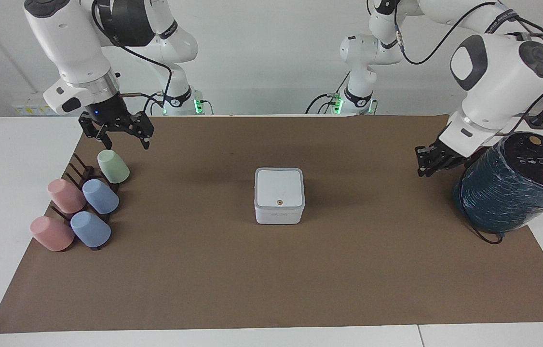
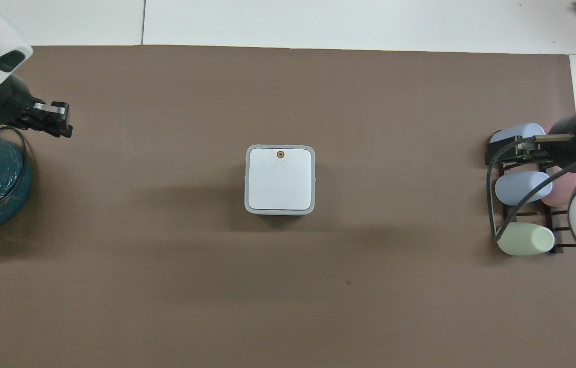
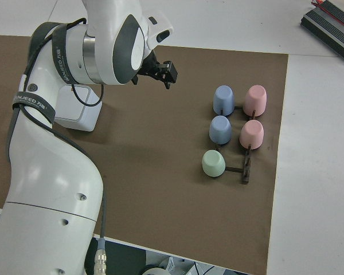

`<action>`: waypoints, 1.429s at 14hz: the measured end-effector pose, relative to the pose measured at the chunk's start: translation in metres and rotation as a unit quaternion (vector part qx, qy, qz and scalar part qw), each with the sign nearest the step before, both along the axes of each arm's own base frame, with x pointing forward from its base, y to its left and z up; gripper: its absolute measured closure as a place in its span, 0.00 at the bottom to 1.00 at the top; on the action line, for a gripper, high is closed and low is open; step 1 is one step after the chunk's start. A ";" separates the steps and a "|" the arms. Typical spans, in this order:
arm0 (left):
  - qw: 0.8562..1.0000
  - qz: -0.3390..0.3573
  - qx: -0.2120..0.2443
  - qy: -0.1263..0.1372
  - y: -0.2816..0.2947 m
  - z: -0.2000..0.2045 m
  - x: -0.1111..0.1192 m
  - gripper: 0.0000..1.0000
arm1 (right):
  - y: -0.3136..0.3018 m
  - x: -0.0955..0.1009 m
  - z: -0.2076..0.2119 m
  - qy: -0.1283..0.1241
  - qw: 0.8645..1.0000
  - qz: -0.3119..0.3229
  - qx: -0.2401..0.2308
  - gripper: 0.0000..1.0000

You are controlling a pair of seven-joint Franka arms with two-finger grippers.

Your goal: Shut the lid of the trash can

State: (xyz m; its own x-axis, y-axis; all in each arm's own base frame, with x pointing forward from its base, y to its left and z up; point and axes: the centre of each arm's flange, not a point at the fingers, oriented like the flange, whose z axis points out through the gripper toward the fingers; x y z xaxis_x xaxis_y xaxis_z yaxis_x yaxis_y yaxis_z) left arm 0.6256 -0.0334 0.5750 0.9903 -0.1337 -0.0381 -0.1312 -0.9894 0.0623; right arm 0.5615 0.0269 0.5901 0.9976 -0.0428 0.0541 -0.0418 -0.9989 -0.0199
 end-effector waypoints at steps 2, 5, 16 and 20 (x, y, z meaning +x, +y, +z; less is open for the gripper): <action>1.000 -0.016 0.024 0.003 0.017 0.011 -0.008 0.77 | 0.000 0.000 0.000 0.000 1.000 0.000 0.000 0.00; 0.999 -0.029 0.028 0.000 0.007 0.019 -0.013 0.67 | 0.000 0.000 0.000 0.000 1.000 0.000 0.000 0.00; 0.998 -0.021 0.014 -0.065 -0.011 0.051 -0.015 0.00 | 0.000 0.000 0.000 0.000 1.000 0.000 0.000 0.00; 0.998 -0.020 0.015 -0.064 -0.010 0.051 -0.015 0.00 | 0.000 0.000 0.000 0.000 1.000 0.000 0.000 0.00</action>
State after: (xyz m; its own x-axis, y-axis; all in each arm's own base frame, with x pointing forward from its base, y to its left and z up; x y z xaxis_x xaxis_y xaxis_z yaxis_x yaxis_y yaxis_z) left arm 0.6107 -0.0436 0.6257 0.9812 -0.1739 0.0838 -0.1756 -0.9844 0.0138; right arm 0.5615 0.0269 0.5901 0.9976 -0.0428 0.0541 -0.0418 -0.9989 -0.0199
